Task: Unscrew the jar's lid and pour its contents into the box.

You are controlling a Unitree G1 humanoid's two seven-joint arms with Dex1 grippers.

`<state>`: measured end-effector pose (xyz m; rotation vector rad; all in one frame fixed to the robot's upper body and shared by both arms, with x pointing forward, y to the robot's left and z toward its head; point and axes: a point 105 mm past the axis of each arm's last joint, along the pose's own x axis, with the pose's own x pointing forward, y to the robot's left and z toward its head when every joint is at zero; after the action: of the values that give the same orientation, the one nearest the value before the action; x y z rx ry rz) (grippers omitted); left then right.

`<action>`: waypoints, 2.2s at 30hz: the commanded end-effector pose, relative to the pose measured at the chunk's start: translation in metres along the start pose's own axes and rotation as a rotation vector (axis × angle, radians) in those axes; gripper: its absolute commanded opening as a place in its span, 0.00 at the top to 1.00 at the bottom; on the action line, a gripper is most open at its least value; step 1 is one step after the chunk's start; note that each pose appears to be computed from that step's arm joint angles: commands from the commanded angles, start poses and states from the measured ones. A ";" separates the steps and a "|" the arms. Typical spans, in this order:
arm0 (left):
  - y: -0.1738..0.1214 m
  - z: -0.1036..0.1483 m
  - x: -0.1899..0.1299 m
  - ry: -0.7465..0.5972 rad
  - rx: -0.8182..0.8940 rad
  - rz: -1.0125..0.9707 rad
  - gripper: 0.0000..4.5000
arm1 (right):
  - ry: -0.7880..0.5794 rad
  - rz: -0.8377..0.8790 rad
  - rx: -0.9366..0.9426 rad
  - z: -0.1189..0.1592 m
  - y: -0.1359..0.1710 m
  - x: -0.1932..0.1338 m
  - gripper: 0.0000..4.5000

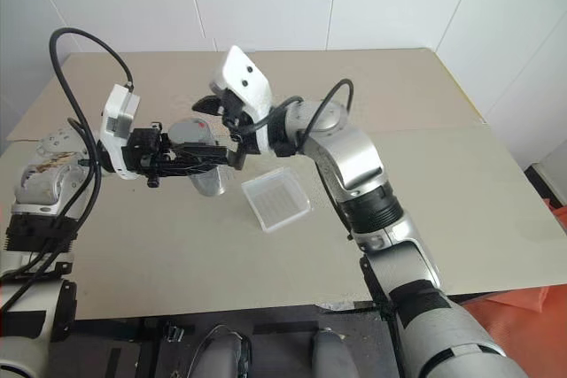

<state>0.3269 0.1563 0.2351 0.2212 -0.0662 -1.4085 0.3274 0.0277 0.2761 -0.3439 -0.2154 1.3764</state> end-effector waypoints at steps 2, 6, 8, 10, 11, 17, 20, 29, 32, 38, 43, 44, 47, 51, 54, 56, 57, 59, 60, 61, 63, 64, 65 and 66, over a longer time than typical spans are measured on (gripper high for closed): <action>-0.004 0.012 -0.005 -0.014 0.062 -0.014 0.56 | -0.032 -0.096 -0.032 0.009 -0.017 -0.030 0.01; -0.004 0.012 -0.005 -0.016 0.061 -0.015 0.56 | -0.024 -0.118 -0.029 0.006 -0.019 -0.041 0.01; -0.004 0.011 -0.005 -0.016 0.061 -0.014 0.56 | -0.026 -0.124 -0.026 0.006 -0.017 -0.047 0.01; -0.004 0.011 -0.005 -0.017 0.061 -0.014 0.56 | -0.027 -0.119 -0.027 0.006 -0.014 -0.049 0.01; -0.004 0.011 -0.005 -0.016 0.061 -0.014 0.56 | -0.027 -0.107 -0.033 0.006 -0.011 -0.050 0.01; -0.004 0.012 -0.003 -0.017 0.062 -0.016 0.56 | -0.075 -0.012 -0.056 0.019 0.015 -0.035 0.01; -0.004 0.012 -0.002 -0.018 0.063 -0.017 0.56 | -0.100 0.001 -0.055 0.026 0.019 -0.023 0.01; -0.005 0.013 -0.003 -0.014 0.067 -0.014 0.56 | -0.107 -0.019 -0.034 0.033 0.015 0.011 0.01; -0.006 0.013 -0.004 -0.013 0.066 -0.011 0.56 | -0.098 -0.025 -0.029 0.030 0.013 0.017 0.01; -0.006 0.013 -0.005 -0.011 0.066 -0.006 0.56 | -0.066 -0.050 -0.032 0.027 0.007 0.021 0.01; -0.006 0.013 -0.006 -0.010 0.067 -0.002 0.56 | -0.067 -0.056 -0.032 0.027 0.005 0.015 0.01; -0.006 0.013 -0.006 -0.010 0.066 -0.002 0.56 | -0.068 -0.057 -0.033 0.027 0.005 0.013 0.01; -0.007 0.013 -0.006 -0.011 0.066 -0.003 0.56 | -0.070 -0.058 -0.034 0.027 0.004 0.007 0.01; -0.006 0.012 -0.005 -0.012 0.066 -0.005 0.56 | -0.067 -0.063 -0.036 0.025 0.003 -0.001 0.01; -0.006 0.012 -0.005 -0.014 0.065 -0.006 0.56 | -0.059 -0.063 -0.039 0.022 0.003 -0.007 0.01; -0.006 0.012 -0.005 -0.015 0.065 -0.008 0.56 | -0.053 -0.065 -0.040 0.021 0.004 -0.010 0.01; -0.006 0.012 -0.005 -0.015 0.065 -0.008 0.56 | -0.050 -0.066 -0.039 0.020 0.004 -0.011 0.01; -0.006 0.012 -0.005 -0.015 0.065 -0.009 0.56 | -0.047 -0.068 -0.038 0.019 0.004 -0.013 0.01; -0.006 0.012 -0.006 -0.015 0.065 -0.009 0.56 | -0.046 -0.069 -0.038 0.018 0.004 -0.014 0.01; -0.006 0.012 -0.006 -0.015 0.065 -0.009 0.56 | -0.046 -0.069 -0.038 0.018 0.004 -0.015 0.01; -0.005 0.012 -0.005 -0.015 0.065 -0.010 0.56 | -0.046 -0.069 -0.037 0.017 0.004 -0.019 0.01; -0.005 0.012 -0.005 -0.015 0.065 -0.010 0.56 | -0.046 -0.070 -0.037 0.017 0.004 -0.020 0.01; -0.005 0.012 -0.006 -0.015 0.065 -0.010 0.56 | -0.046 -0.070 -0.036 0.017 0.004 -0.020 0.01; -0.005 0.012 -0.005 -0.015 0.066 -0.010 0.56 | -0.045 -0.071 -0.036 0.016 0.004 -0.021 0.01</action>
<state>0.3227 0.1571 0.2327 0.2290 -0.0634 -1.4134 0.3174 0.0173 0.2744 -0.3368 -0.2233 1.3318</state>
